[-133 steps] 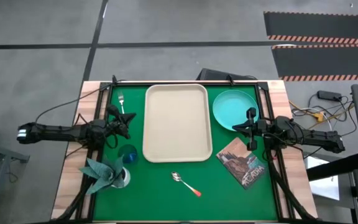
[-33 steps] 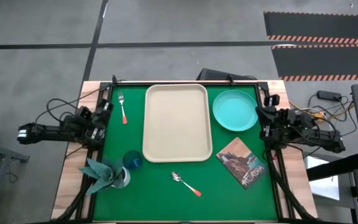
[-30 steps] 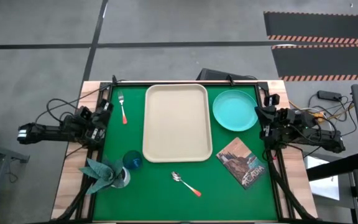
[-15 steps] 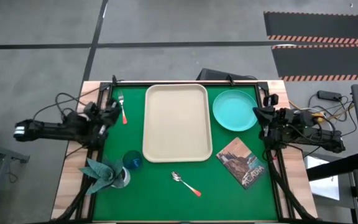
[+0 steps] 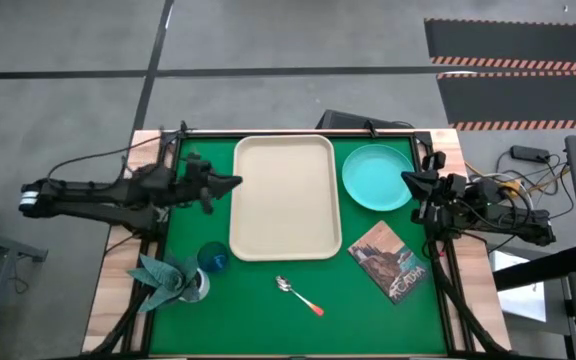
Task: Pick and place plate/cup/fork/spoon on tray
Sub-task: Put the blue cup on the top right of the white serving tray
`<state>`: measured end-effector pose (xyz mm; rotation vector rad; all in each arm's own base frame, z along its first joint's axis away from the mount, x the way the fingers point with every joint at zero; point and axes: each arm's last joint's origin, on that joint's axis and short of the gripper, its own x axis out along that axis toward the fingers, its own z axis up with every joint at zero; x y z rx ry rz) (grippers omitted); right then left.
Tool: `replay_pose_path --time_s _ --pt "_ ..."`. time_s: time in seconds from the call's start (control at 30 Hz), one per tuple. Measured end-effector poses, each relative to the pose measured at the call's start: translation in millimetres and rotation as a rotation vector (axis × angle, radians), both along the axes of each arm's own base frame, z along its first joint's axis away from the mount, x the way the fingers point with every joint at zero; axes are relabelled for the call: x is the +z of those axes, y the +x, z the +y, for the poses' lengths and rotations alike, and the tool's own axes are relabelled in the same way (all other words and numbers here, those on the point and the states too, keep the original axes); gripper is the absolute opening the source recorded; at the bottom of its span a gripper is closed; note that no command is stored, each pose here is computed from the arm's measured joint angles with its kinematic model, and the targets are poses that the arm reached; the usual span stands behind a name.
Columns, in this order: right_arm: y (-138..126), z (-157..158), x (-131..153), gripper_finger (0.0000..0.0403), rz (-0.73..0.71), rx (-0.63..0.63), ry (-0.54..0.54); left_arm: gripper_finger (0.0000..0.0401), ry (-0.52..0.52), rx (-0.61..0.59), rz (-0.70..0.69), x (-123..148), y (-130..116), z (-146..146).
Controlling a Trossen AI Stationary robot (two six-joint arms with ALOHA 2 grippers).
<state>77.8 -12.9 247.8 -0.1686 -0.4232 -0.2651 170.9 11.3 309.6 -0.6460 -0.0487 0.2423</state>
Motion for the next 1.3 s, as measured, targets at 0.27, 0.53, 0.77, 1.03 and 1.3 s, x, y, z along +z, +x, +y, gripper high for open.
replay_pose_path --time_s 0.27,0.53,0.77,1.03,1.3 --pt "0 0 0 0.0009 0.008 -0.004 -0.005 0.0000 -0.248 0.065 0.525 21 9 -3" --pt "0 0 0 0.0009 0.009 -0.009 -0.012 0.0000 -0.339 0.025 0.990 23 30 -32" --pt "1 -1 -2 0.0009 0.029 -0.030 0.000 0.0000 -0.426 0.074 1.405 19 38 -60" --pt "1 -2 -3 0.0009 0.032 -0.051 0.021 0.0000 -0.493 0.094 1.518 7 44 -86" --pt "1 -2 -3 0.0009 0.036 -0.049 0.026 0.0000 -0.506 0.173 1.580 -11 59 -94"
